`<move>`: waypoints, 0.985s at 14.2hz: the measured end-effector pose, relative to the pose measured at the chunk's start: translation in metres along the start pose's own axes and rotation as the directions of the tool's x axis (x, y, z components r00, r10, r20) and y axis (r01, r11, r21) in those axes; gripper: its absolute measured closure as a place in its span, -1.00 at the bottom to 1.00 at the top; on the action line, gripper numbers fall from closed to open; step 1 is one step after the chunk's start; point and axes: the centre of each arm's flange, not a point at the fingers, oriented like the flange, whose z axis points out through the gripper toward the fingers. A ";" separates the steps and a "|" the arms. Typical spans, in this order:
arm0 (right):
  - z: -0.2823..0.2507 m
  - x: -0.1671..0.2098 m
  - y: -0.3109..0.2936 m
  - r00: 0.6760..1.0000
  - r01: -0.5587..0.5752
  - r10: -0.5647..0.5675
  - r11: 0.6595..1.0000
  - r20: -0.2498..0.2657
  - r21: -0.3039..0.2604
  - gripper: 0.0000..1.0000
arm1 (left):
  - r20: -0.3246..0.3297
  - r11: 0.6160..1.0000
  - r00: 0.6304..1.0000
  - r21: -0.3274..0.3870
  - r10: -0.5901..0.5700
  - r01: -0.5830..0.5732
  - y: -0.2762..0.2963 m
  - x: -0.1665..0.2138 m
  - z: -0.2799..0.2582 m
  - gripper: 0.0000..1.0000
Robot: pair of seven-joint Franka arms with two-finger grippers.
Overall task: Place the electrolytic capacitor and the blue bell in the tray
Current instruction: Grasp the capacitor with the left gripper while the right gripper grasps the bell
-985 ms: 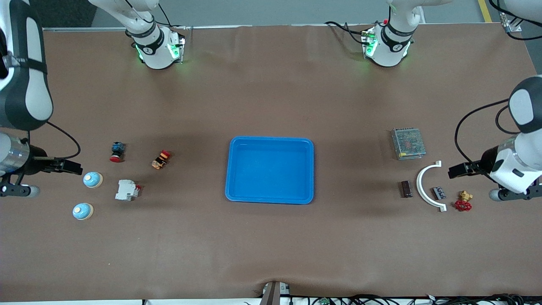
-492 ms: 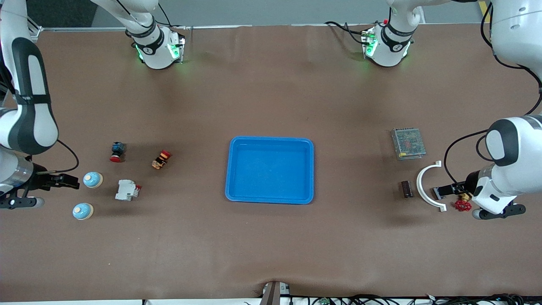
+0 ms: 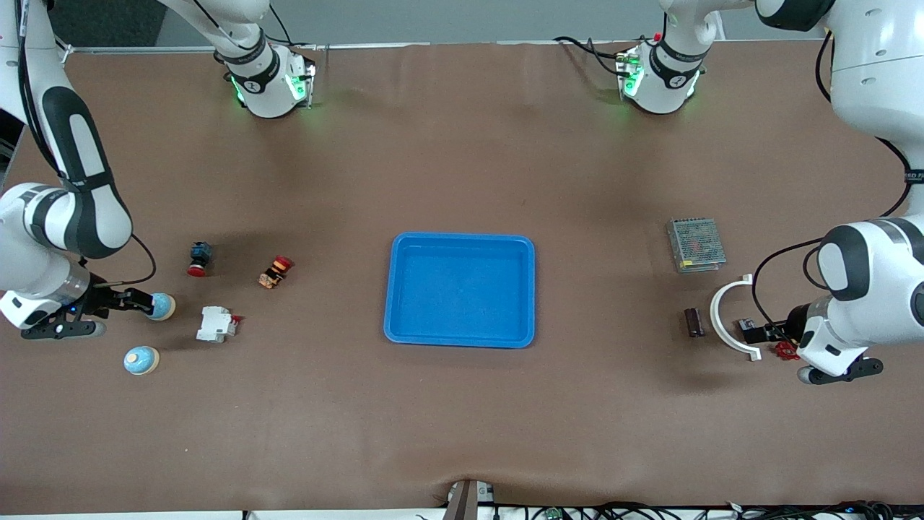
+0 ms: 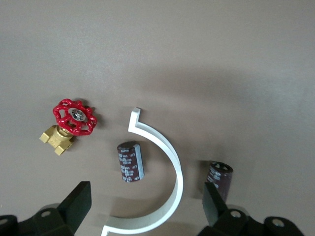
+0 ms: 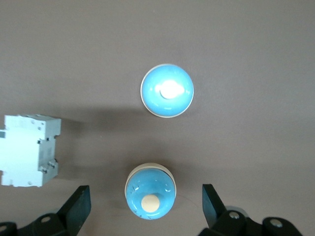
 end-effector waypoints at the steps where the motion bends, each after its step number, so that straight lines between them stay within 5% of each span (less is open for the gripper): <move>1: 0.006 -0.005 0.002 1.000 0.003 -0.003 1.000 0.000 0.000 -1.00 | 0.001 1.000 1.000 0.000 -0.002 0.002 -0.001 0.001 0.006 -1.00; 14: 0.087 -0.022 0.003 1.000 0.016 -0.016 1.000 0.015 0.012 -1.00 | 0.024 1.000 1.000 0.002 -0.014 0.014 -0.008 0.005 0.047 -1.00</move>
